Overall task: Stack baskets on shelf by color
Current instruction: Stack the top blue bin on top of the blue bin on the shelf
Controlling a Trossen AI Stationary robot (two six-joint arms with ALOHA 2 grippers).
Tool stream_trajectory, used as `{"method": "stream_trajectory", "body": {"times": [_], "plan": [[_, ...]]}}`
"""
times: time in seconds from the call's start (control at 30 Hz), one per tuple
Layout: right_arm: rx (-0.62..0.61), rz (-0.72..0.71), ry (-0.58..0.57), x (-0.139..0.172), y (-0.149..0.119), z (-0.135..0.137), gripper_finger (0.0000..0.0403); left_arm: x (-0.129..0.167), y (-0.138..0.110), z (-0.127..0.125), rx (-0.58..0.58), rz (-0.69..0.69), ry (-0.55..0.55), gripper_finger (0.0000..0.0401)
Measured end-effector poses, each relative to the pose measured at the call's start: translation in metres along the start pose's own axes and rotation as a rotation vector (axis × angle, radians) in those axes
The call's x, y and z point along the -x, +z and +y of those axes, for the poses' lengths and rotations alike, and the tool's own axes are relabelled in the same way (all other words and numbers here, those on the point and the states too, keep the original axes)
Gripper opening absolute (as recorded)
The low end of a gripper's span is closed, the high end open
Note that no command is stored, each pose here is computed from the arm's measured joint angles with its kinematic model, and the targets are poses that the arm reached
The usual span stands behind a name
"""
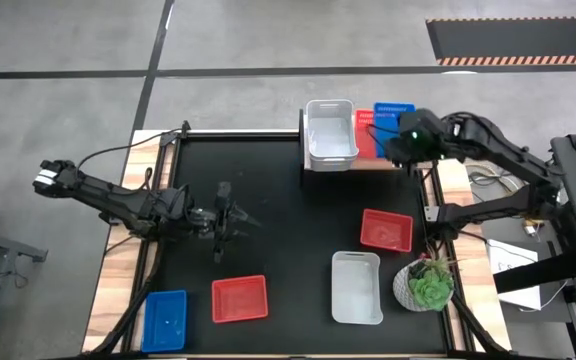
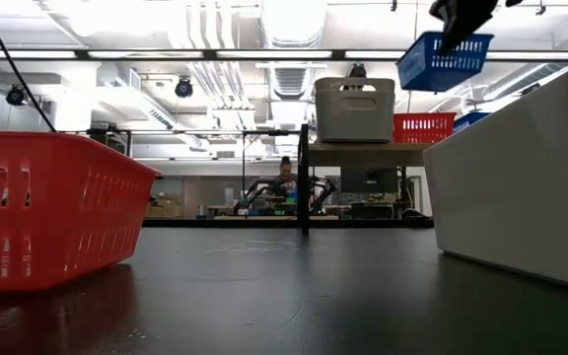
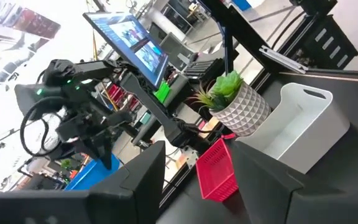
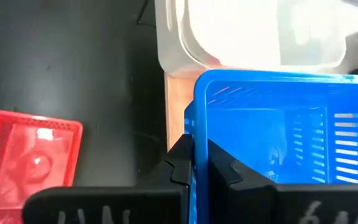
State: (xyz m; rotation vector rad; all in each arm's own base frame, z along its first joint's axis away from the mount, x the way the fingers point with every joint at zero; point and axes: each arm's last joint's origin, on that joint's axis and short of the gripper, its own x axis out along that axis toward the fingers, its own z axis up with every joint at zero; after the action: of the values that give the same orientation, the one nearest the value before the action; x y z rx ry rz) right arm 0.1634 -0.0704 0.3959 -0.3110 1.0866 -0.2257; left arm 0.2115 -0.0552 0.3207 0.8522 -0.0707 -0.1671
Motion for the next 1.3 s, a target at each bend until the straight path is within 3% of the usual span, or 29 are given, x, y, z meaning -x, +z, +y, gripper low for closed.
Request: {"method": "stream_trajectory", "body": {"times": [0.43, 0.7, 1.3], "plan": [[-0.121, -0.003, 0.091, 0.0, -0.039, -0.043, 0.0008, 0.0, -0.001, 0.0, 0.007, 0.004, -0.002, 0.0169], [-0.091, 0.075, 0.101, -0.003, -0.055, -0.052, 0.0008, 0.0, -0.001, 0.0, 0.028, 0.004, -0.002, 0.0169], [-0.12, 0.211, 0.152, -0.033, -0.063, -0.075, 0.0008, 0.0, -0.001, 0.0, 0.039, 0.003, -0.002, 0.0169]]}}
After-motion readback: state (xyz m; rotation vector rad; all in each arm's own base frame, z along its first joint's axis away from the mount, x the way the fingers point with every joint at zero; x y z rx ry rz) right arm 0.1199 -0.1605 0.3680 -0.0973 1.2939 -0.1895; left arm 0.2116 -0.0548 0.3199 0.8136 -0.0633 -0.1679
